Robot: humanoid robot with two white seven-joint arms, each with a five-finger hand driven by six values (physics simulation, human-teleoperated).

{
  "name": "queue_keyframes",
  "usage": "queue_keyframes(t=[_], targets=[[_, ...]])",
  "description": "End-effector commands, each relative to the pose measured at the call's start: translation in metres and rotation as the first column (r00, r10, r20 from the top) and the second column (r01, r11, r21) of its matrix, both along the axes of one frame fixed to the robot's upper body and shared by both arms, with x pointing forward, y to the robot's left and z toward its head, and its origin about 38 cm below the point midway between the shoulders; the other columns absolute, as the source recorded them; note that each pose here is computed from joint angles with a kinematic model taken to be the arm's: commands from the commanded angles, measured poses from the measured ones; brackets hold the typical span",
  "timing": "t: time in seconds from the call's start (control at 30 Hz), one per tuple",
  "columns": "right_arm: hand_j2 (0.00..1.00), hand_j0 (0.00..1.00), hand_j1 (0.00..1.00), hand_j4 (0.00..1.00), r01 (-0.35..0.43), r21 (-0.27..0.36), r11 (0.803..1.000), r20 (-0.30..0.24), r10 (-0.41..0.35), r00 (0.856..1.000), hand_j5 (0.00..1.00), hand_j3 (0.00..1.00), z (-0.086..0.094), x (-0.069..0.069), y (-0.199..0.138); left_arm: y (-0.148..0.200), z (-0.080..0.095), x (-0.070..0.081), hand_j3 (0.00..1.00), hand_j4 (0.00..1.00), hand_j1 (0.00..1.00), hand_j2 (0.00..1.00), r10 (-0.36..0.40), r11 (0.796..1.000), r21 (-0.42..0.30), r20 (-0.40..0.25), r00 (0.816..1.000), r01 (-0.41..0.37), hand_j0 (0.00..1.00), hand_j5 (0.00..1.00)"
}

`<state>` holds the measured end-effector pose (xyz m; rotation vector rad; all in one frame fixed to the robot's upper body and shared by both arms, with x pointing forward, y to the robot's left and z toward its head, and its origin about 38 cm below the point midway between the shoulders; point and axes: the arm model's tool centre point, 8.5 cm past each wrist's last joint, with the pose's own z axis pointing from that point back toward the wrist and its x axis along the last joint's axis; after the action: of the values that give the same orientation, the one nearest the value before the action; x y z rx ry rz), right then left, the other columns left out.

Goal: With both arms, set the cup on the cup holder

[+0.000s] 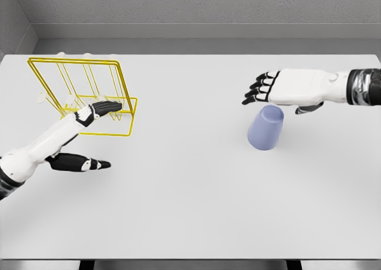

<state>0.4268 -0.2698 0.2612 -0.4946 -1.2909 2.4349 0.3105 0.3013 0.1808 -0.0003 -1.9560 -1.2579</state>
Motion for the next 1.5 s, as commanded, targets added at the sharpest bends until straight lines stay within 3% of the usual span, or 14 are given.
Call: queue_keyframes(t=[0.0,0.2,0.37,0.5,0.6,0.8,0.87,0.9,1.0,1.1,1.2,1.27,1.47], targets=[[1.0,1.0,1.0,1.0,-0.006,-0.031,1.0,-0.014,0.005,1.0,1.0,1.0,-0.01,-0.002,0.002,-0.006,-0.01,-0.005,1.0,1.0,1.0,1.0,-0.018,1.0,-0.005,-0.036,0.999,0.018,1.0,1.0],[1.0,1.0,1.0,1.0,-0.014,-0.057,0.998,-0.033,0.012,0.999,1.0,1.0,-0.021,-0.005,0.002,-0.021,-0.016,-0.005,1.0,1.0,1.0,1.0,-0.068,0.998,-0.005,-0.056,0.996,0.068,1.0,1.0],[1.0,1.0,1.0,1.0,-0.037,-0.064,0.997,-0.029,0.035,0.999,1.0,1.0,-0.02,-0.013,0.005,-0.041,-0.018,-0.002,1.0,1.0,1.0,1.0,-0.117,0.991,-0.067,-0.085,0.99,0.112,1.0,1.0],[1.0,1.0,1.0,1.0,-0.045,-0.069,0.997,-0.04,0.042,0.998,1.0,1.0,-0.027,-0.013,0.009,-0.062,-0.021,-0.002,1.0,1.0,1.0,1.0,-0.214,0.97,-0.156,-0.181,0.96,0.187,1.0,1.0],[1.0,1.0,1.0,1.0,-0.049,-0.076,0.996,-0.057,0.044,0.997,1.0,1.0,-0.034,-0.014,0.01,-0.067,-0.026,-0.006,1.0,1.0,1.0,1.0,-0.279,0.951,-0.206,-0.251,0.927,0.23,1.0,1.0],[0.99,0.99,0.99,0.99,-0.015,-0.098,0.995,-0.079,0.007,0.997,0.99,0.99,-0.043,-0.008,0.0,-0.074,-0.027,0.005,1.0,1.0,1.0,1.0,-0.274,0.92,-0.365,-0.339,0.9,0.143,1.0,1.0],[0.99,0.99,0.99,0.99,-0.013,-0.096,0.995,-0.074,0.006,0.997,0.99,0.99,-0.041,-0.007,0.0,-0.083,-0.034,0.019,1.0,1.0,1.0,1.0,-0.222,0.932,-0.359,-0.465,0.857,0.047,1.0,1.0],[0.99,0.99,0.99,0.99,-0.013,-0.094,0.995,-0.073,0.006,0.997,0.99,0.99,-0.041,-0.007,0.0,-0.082,-0.036,0.023,1.0,1.0,1.0,1.0,-0.207,0.936,-0.351,-0.498,0.842,0.022,1.0,1.0],[0.97,0.97,0.97,0.97,-0.02,-0.086,0.996,-0.07,0.014,0.997,0.97,0.97,-0.04,-0.007,0.004,-0.086,-0.043,0.031,1.0,1.0,1.0,1.0,-0.195,0.933,-0.359,-0.51,0.838,-0.001,1.0,1.0],[0.87,0.87,0.87,0.87,-0.023,-0.082,0.996,-0.071,0.017,0.997,0.87,0.87,-0.039,-0.007,0.005,-0.088,-0.051,0.034,1.0,1.0,1.0,1.0,-0.186,0.931,-0.364,-0.523,0.832,-0.021,1.0,1.0],[0.73,0.73,0.73,0.73,-0.023,-0.082,0.996,-0.071,0.017,0.997,0.73,0.73,-0.039,-0.007,0.005,-0.091,-0.061,0.038,1.0,1.0,1.0,1.0,-0.176,0.929,-0.368,-0.537,0.825,-0.041,1.0,1.0],[0.56,0.56,0.56,0.56,-0.023,-0.077,0.997,-0.074,0.017,0.997,0.56,0.56,-0.039,-0.008,0.005,-0.094,-0.069,0.039,1.0,1.0,1.0,1.0,-0.171,0.93,-0.363,-0.557,0.813,-0.053,1.0,1.0],[0.56,0.56,0.56,0.56,-0.023,-0.074,0.997,-0.072,0.018,0.997,0.56,0.56,-0.038,-0.008,0.005,-0.101,-0.08,0.034,1.0,1.0,1.0,1.0,-0.166,0.942,-0.332,-0.6,0.783,-0.055,1.0,1.0]])
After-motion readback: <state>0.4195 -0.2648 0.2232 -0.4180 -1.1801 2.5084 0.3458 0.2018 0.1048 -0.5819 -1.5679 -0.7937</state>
